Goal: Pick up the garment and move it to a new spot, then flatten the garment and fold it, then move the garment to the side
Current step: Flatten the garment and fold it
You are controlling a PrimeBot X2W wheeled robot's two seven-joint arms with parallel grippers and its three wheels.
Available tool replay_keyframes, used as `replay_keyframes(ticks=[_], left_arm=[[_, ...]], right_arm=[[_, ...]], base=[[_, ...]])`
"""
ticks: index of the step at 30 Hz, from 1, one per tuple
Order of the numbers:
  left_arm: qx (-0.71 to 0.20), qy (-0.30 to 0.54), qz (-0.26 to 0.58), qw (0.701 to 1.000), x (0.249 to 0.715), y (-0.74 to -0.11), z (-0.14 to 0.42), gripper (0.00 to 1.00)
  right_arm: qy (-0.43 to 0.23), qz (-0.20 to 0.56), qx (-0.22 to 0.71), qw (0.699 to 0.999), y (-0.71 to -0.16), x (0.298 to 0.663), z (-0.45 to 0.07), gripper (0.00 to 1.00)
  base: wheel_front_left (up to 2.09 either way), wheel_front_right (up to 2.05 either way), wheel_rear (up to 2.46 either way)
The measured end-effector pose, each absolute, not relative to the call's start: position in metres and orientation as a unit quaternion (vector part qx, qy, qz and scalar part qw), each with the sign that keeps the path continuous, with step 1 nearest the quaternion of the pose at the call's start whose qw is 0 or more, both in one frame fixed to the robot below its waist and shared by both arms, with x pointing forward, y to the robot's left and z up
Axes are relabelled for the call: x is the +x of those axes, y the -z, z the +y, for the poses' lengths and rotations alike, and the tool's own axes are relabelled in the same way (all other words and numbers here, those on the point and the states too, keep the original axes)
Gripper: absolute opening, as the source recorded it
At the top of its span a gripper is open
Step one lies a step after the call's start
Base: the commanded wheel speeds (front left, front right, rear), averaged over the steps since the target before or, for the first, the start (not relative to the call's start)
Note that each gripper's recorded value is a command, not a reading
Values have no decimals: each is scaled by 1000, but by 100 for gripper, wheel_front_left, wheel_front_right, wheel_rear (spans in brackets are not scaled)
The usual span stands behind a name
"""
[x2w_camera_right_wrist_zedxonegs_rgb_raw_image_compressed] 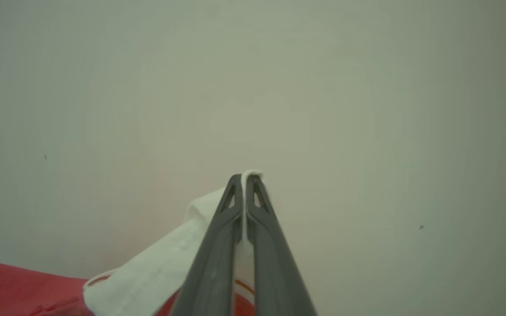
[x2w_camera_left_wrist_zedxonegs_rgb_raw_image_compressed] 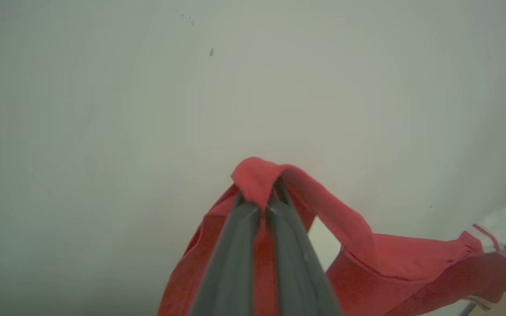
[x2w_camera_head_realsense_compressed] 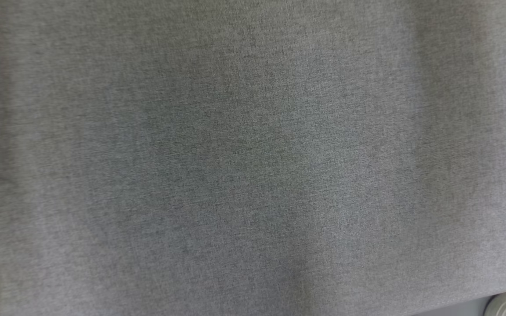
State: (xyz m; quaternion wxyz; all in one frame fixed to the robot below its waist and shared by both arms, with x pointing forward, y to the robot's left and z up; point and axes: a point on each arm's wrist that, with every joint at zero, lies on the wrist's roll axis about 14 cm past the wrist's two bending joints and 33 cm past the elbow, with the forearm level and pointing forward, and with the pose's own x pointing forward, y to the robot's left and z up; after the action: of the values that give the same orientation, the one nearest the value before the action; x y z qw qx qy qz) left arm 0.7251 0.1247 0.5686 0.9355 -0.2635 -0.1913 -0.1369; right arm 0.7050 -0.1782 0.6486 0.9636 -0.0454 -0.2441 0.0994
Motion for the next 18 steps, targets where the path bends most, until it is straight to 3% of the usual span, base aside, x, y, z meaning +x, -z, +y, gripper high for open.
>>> replay_keyframes(ticks=[8,18], left_arm=[[-304,153,-83,937,670,-510,114,0],[-330,125,-2,936,571,-484,121,0]], right_arm=[[-146,-137,18,980,-578,655,-167,0],[-107,27,87,990,-530,548,-192,0]], base=[[0,0,0],[0,0,0]])
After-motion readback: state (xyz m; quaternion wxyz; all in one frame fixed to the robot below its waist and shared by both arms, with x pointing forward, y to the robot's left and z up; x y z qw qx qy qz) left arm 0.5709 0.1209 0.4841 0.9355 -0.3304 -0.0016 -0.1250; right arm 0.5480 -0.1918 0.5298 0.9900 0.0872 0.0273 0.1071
